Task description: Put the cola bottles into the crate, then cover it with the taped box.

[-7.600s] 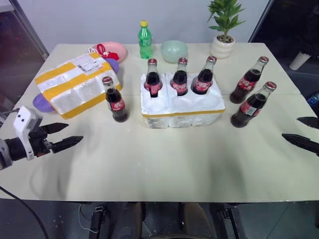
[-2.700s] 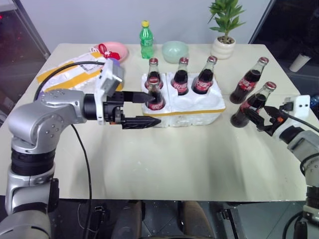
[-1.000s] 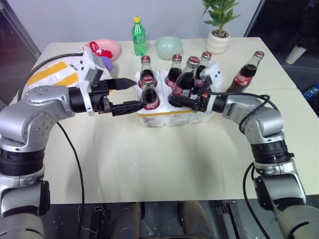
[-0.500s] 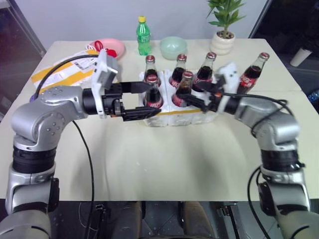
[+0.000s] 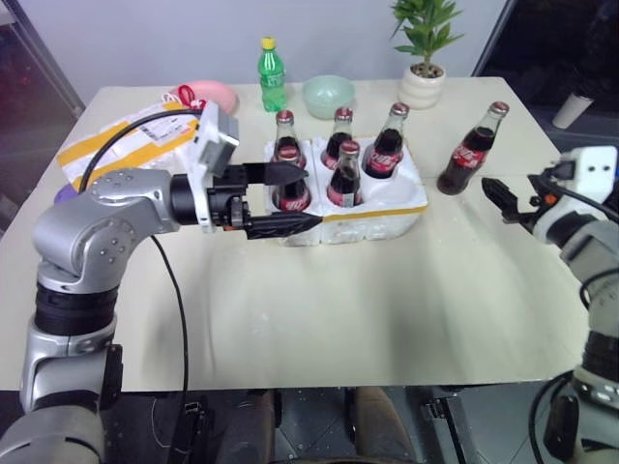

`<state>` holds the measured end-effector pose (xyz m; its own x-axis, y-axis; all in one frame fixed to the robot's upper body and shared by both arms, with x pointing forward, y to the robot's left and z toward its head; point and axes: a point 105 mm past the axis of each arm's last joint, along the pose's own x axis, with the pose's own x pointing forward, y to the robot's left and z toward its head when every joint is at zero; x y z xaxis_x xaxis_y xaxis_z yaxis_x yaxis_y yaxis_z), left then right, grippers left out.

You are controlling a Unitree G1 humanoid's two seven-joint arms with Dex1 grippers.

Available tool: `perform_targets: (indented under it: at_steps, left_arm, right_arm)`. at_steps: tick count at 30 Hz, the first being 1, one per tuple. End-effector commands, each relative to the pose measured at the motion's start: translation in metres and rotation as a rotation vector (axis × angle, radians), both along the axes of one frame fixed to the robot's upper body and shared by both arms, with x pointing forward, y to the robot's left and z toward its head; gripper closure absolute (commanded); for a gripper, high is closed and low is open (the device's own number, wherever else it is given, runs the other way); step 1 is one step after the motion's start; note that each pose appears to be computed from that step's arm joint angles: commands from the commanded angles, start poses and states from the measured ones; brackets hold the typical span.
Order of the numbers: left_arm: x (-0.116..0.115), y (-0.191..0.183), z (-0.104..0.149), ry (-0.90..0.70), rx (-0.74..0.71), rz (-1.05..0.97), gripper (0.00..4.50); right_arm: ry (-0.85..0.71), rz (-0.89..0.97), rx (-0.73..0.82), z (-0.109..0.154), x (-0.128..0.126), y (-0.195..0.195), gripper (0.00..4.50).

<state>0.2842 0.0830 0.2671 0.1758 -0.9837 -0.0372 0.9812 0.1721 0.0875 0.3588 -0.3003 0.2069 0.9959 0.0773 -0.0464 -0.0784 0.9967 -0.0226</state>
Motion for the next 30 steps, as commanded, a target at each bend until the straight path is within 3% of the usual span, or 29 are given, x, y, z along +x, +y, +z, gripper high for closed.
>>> perform_targets:
  at_steps: [1, 14, 22, 26, 30]
  left_arm:
    - [-0.003, -0.002, 0.012, -0.061, -0.01, -0.011, 0.0]
    - [-0.005, 0.004, 0.015, -0.079, -0.015, 0.034, 0.0]
    - [-0.005, 0.005, 0.015, -0.083, -0.017, 0.047, 0.0]
    - [-0.004, 0.006, 0.015, -0.081, -0.017, 0.052, 0.0]
    - [-0.004, 0.006, 0.015, -0.08, -0.017, 0.055, 0.0]
  right_arm:
    - [-0.046, 0.016, -0.017, 0.008, 0.022, 0.001, 0.05]
    - [-0.058, 0.054, 0.007, 0.005, 0.077, 0.009, 0.05]
    - [-0.042, 0.05, 0.014, 0.001, 0.092, 0.016, 0.05]
    - [-0.064, 0.06, 0.01, 0.004, 0.093, 0.018, 1.74]
    - [-0.103, 0.062, 0.002, 0.013, 0.091, 0.015, 1.88]
